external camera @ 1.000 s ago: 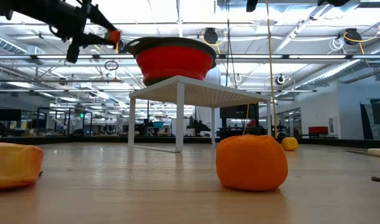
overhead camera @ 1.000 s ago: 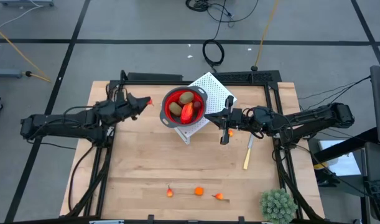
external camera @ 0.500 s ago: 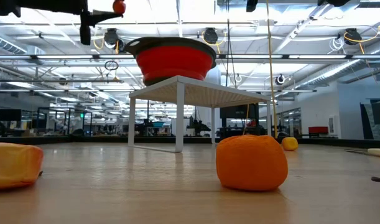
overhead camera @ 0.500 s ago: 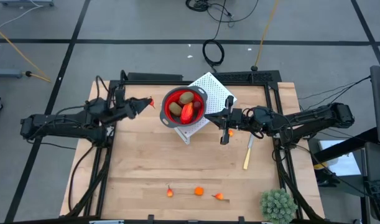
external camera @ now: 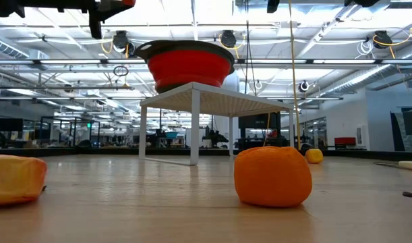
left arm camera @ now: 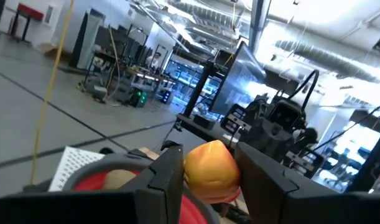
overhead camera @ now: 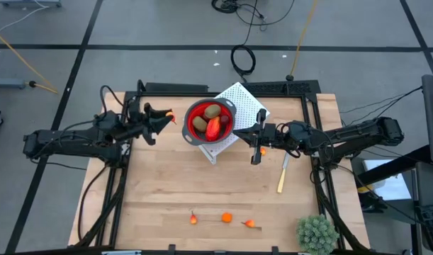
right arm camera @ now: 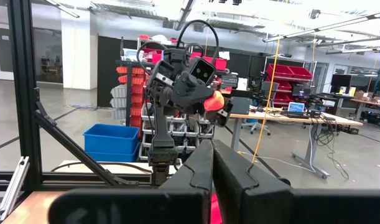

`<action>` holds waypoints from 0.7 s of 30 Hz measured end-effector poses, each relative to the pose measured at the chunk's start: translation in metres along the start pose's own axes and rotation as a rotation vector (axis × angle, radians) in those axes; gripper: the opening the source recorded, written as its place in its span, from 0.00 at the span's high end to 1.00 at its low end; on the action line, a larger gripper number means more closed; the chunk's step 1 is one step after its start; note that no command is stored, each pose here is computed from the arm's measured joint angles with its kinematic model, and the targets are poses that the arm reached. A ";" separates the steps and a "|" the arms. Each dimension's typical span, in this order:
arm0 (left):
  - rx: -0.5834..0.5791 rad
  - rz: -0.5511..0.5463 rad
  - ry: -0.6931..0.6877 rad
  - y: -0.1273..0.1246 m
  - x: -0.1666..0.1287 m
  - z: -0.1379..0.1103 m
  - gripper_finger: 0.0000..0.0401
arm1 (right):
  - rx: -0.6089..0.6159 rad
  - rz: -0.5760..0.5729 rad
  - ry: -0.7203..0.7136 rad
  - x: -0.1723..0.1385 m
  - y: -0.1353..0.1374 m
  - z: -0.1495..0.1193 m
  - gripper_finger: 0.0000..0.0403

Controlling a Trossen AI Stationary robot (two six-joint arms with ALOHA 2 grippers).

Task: Pick & Place Fruit
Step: Put the top left peach into the red strainer bowl on the shelf

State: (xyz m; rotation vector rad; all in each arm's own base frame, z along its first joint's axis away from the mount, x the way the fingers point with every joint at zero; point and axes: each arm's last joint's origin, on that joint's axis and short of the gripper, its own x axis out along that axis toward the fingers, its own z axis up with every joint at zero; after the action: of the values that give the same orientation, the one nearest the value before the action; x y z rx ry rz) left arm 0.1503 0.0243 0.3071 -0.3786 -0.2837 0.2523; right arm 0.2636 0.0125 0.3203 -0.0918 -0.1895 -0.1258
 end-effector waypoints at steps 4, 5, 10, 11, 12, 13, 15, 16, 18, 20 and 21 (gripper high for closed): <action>0.017 0.002 -0.001 0.000 0.000 0.000 0.67 | 0.000 0.000 0.000 0.000 0.000 0.000 1.00; 0.015 0.002 -0.001 0.000 0.000 0.000 0.67 | 0.000 0.000 0.000 0.000 0.000 0.000 1.00; -0.039 0.010 0.016 0.001 0.004 -0.004 0.67 | 0.000 -0.004 0.000 0.000 0.000 0.000 1.00; -0.054 0.014 0.026 0.001 0.006 -0.006 0.67 | 0.000 -0.004 0.000 0.000 0.000 0.000 1.00; -0.070 0.019 0.039 0.002 0.008 -0.008 0.67 | 0.000 -0.004 0.000 0.000 0.000 0.000 1.00; -0.082 0.022 0.059 0.002 0.011 -0.012 0.67 | 0.000 -0.004 0.000 0.000 0.000 0.000 1.00; -0.107 0.031 0.104 0.004 0.017 -0.020 0.67 | 0.000 -0.004 0.000 0.000 0.000 0.000 1.00; -0.118 0.040 0.124 0.005 0.021 -0.024 0.67 | 0.000 -0.004 0.000 0.000 0.000 0.000 1.00; -0.134 0.052 0.155 0.006 0.027 -0.029 0.67 | 0.000 -0.004 0.000 0.000 0.000 0.000 1.00; -0.140 0.040 0.180 0.004 0.036 -0.030 0.67 | 0.000 -0.004 0.000 0.000 0.000 0.000 1.00; -0.138 0.030 0.189 0.002 0.041 -0.029 0.67 | 0.000 -0.005 0.000 0.000 0.000 0.000 1.00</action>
State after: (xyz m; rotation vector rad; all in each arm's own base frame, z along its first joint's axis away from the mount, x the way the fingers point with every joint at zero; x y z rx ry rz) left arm 0.1968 0.0286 0.2897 -0.5399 -0.1099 0.2256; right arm 0.2636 0.0124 0.3203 -0.0913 -0.1894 -0.1303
